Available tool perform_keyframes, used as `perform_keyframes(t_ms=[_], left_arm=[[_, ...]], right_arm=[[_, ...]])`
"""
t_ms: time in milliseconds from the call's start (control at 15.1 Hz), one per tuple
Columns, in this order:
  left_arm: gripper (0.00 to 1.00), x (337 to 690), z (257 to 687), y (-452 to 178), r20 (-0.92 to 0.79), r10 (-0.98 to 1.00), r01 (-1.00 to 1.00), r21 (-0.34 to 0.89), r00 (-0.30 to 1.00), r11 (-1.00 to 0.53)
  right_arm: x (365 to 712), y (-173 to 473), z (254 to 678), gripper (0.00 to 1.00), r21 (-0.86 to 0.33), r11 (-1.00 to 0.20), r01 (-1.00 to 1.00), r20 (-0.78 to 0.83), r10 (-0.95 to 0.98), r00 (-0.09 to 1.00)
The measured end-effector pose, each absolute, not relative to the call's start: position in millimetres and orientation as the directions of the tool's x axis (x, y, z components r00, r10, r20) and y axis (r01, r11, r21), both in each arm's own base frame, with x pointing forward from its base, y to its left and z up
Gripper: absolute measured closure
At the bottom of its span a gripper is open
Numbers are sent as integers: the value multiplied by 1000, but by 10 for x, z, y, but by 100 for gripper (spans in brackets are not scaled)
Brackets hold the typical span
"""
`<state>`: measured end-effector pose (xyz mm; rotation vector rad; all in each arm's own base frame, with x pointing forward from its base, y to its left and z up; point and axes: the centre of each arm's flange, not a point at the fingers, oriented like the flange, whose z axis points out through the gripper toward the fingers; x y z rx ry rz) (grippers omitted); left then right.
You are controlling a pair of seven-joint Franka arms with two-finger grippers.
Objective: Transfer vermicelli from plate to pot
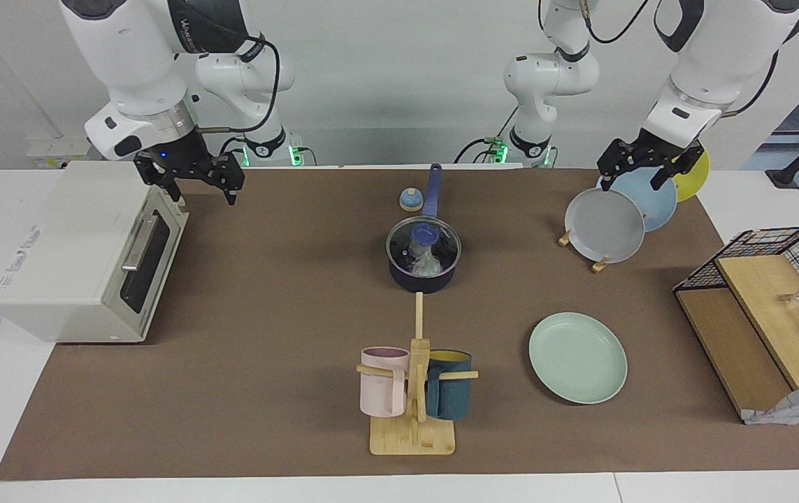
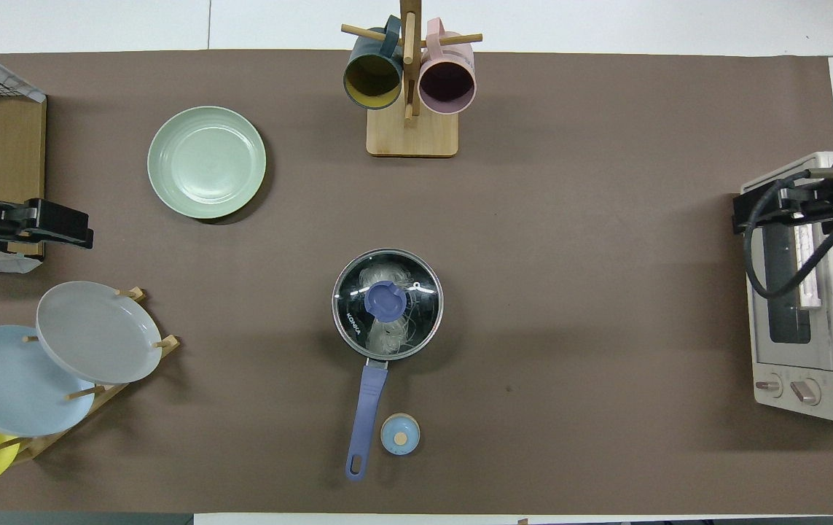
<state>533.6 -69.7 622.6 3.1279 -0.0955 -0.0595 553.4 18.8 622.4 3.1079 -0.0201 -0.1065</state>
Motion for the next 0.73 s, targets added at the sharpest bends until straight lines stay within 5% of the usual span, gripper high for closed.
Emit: perform_keyframes(t_ms=[729], left_arm=[[0, 5336, 6225, -696, -38, -61, -61, 13, 997, -998]], right_arm=[[5492, -30, 6136, 0, 31, -999, -17, -111, -20, 994]])
